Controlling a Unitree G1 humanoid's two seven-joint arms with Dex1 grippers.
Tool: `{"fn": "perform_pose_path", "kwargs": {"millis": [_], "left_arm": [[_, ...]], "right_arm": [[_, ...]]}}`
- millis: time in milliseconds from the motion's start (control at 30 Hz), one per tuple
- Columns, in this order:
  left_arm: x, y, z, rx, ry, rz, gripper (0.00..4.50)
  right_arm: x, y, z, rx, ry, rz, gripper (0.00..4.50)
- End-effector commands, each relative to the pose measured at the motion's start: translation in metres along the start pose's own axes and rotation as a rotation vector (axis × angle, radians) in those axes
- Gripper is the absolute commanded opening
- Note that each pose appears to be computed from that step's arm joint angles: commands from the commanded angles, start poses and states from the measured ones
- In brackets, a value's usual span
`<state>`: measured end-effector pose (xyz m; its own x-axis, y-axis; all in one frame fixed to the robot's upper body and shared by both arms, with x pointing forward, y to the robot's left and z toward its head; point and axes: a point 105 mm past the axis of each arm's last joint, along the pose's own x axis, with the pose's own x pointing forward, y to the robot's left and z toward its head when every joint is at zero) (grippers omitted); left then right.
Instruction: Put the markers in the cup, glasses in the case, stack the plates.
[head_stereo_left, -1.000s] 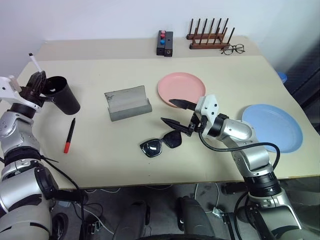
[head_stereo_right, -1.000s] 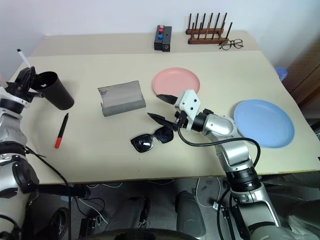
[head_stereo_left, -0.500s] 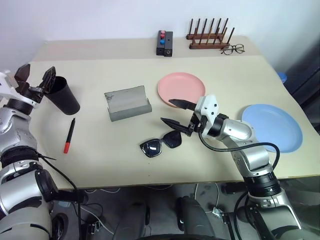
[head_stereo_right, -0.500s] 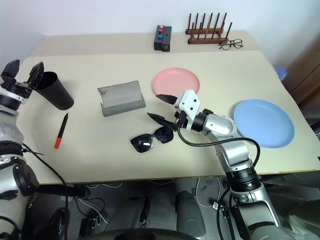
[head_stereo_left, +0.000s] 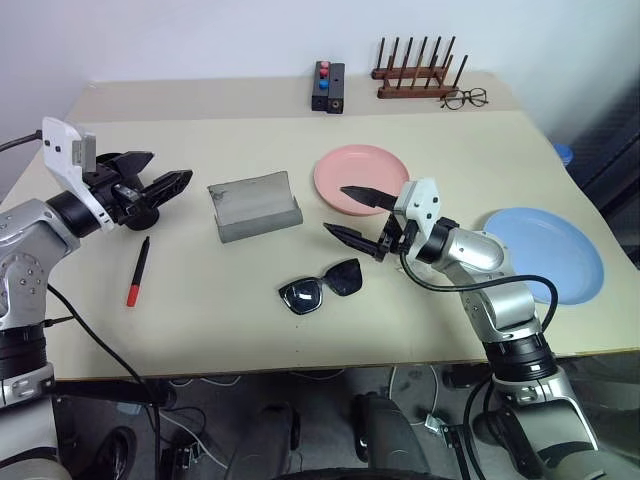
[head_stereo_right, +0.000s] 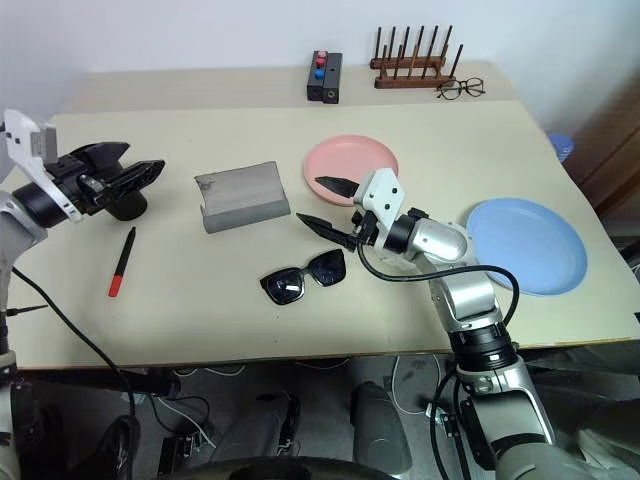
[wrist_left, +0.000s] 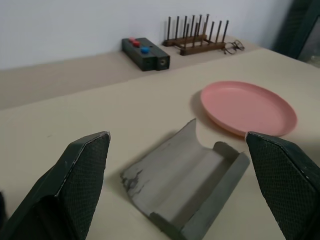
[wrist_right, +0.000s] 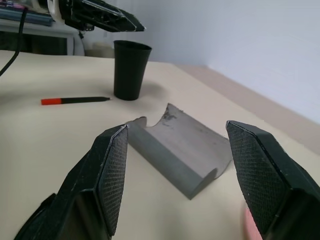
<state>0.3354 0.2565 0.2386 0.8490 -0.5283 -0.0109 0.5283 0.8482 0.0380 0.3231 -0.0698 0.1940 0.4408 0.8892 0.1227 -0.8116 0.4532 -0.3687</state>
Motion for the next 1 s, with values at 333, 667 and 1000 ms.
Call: {"fn": "perform_pose_path", "kwargs": {"millis": [333,667,1000], "left_arm": [[-0.028,0.003,-0.039,-0.077,0.327,0.141,4.46],[-0.046,0.021,-0.065,-0.265,0.536,0.328,4.46],[-0.052,0.029,-0.087,-0.395,0.614,0.429,4.46]], "right_arm": [[-0.007,-0.002,0.009,-0.055,-0.035,-0.041,3.17],[-0.012,0.002,0.011,-0.063,-0.032,-0.023,3.17],[-0.021,0.019,0.012,-0.015,-0.022,0.099,3.17]]}}
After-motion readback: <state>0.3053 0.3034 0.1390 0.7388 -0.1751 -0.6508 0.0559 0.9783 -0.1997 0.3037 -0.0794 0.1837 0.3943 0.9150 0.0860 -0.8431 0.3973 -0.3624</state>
